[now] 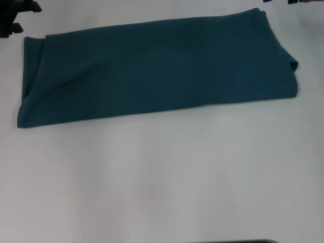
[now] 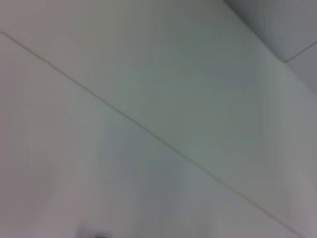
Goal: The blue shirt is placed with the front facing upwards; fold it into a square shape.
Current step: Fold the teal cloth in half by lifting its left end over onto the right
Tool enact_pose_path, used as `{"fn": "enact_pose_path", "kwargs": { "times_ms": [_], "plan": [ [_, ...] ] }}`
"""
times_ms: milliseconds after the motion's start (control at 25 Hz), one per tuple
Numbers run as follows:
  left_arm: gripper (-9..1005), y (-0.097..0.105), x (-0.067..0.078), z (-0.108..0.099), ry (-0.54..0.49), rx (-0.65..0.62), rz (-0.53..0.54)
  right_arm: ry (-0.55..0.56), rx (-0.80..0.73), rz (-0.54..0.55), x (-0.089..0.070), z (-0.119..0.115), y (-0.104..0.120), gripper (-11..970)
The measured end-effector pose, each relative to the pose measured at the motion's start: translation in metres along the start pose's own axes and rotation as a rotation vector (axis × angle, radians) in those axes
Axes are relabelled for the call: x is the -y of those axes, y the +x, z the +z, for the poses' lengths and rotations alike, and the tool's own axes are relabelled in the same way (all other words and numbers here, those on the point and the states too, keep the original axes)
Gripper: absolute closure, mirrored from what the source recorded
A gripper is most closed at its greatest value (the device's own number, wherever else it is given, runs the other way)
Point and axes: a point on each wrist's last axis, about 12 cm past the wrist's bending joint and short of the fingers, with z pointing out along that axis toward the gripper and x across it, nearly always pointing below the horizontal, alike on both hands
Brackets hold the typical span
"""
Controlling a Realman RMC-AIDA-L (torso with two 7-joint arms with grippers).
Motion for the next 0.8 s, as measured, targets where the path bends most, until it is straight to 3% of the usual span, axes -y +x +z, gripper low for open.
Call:
{"fn": "enact_pose_path", "kwargs": {
  "times_ms": [120, 280, 480, 680, 800],
  "plan": [
    [300, 0.004, -0.004, -0.015, 0.088, 0.008, -0.015, -0.138, 0.047, -0.010, 0.002, -0.016, 0.013, 252],
    [229, 0.020, -0.010, -0.034, 0.231, 0.002, -0.045, -0.369, 0.145, -0.015, 0.009, -0.043, 0.050, 88],
    [203, 0.049, -0.023, -0.043, 0.315, -0.034, -0.118, -0.544, 0.182, -0.005, 0.015, -0.066, 0.097, 88],
    [203, 0.083, -0.028, -0.034, 0.336, -0.077, -0.180, -0.583, 0.140, 0.032, 0.018, -0.069, 0.136, 88],
    [203, 0.090, -0.027, -0.029, 0.331, -0.091, -0.177, -0.592, 0.129, 0.048, 0.018, -0.067, 0.147, 88]
  ]
}}
